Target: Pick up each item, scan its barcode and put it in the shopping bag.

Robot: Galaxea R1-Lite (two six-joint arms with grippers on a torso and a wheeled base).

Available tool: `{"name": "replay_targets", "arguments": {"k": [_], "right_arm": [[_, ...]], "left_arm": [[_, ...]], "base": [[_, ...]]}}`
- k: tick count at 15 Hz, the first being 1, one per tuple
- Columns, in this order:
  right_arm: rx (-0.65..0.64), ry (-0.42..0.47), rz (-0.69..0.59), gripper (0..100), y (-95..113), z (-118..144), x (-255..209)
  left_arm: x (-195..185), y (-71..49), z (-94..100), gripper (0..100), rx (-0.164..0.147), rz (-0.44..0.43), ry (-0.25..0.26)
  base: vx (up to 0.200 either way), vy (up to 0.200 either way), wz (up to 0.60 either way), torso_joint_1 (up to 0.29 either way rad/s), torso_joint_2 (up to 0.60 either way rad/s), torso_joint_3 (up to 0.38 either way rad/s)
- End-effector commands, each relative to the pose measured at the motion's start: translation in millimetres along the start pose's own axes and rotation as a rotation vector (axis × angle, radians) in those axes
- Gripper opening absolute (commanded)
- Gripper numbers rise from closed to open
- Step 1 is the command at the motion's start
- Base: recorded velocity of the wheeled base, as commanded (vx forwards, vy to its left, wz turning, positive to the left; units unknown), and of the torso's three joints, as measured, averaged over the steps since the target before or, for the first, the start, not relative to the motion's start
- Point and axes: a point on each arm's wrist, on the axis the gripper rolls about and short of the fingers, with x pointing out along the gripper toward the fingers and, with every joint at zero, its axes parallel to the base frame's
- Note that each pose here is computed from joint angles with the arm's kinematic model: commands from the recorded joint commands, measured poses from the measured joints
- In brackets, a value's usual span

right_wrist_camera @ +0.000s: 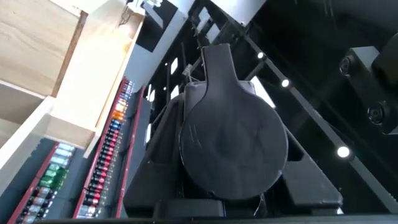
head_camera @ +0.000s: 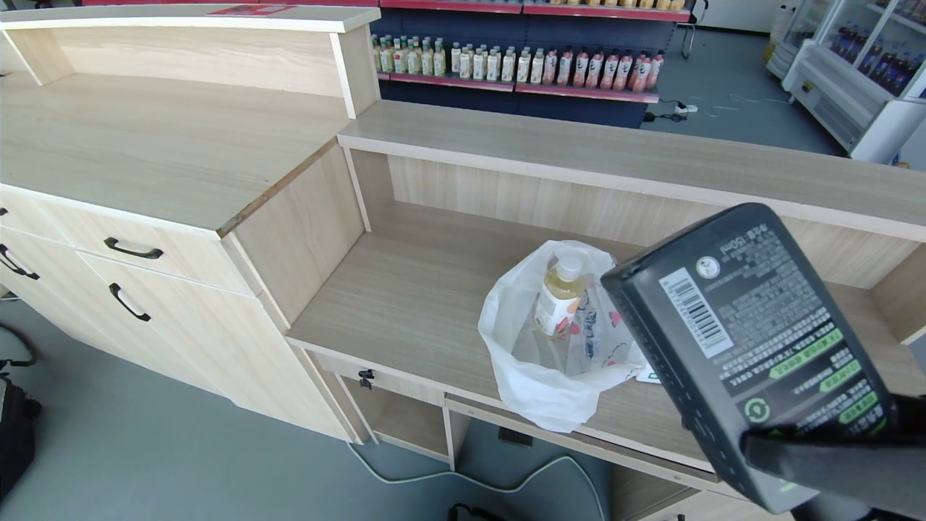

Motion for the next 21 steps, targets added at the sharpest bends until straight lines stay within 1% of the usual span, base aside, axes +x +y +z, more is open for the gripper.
{"name": "replay_targets", "arguments": {"k": [1, 3, 6, 8, 9, 21], "right_arm": [[-0.006, -0.001, -0.005, 0, -4, 1, -4], [0.001, -0.011, -0.007, 0, -4, 1, -6], [-0.009, 0.016, 0.015, 0, -5, -2, -13], [0.006, -0.041, -0.007, 0, -6, 3, -16], [0.010, -0.063, 0.009, 0, -5, 5, -19], [0.000, -0.058, 0.003, 0, -8, 4, -22]], "left_arm": [[0, 0.0, 0.0, 100, 0.000, 0.000, -0.001], [0, 0.0, 0.0, 100, 0.000, 0.000, -0.001], [0, 0.0, 0.0, 100, 0.000, 0.000, -0.001], [0, 0.0, 0.0, 100, 0.000, 0.000, -0.001], [0, 0.0, 0.0, 100, 0.000, 0.000, -0.001], [0, 0.0, 0.0, 100, 0.000, 0.000, -0.001]], "base": [[0.000, 0.000, 0.00, 0.000, 0.00, 0.000], [0.000, 0.000, 0.00, 0.000, 0.00, 0.000], [0.000, 0.000, 0.00, 0.000, 0.00, 0.000], [0.000, 0.000, 0.00, 0.000, 0.00, 0.000], [0.000, 0.000, 0.00, 0.000, 0.00, 0.000], [0.000, 0.000, 0.00, 0.000, 0.00, 0.000]]}}
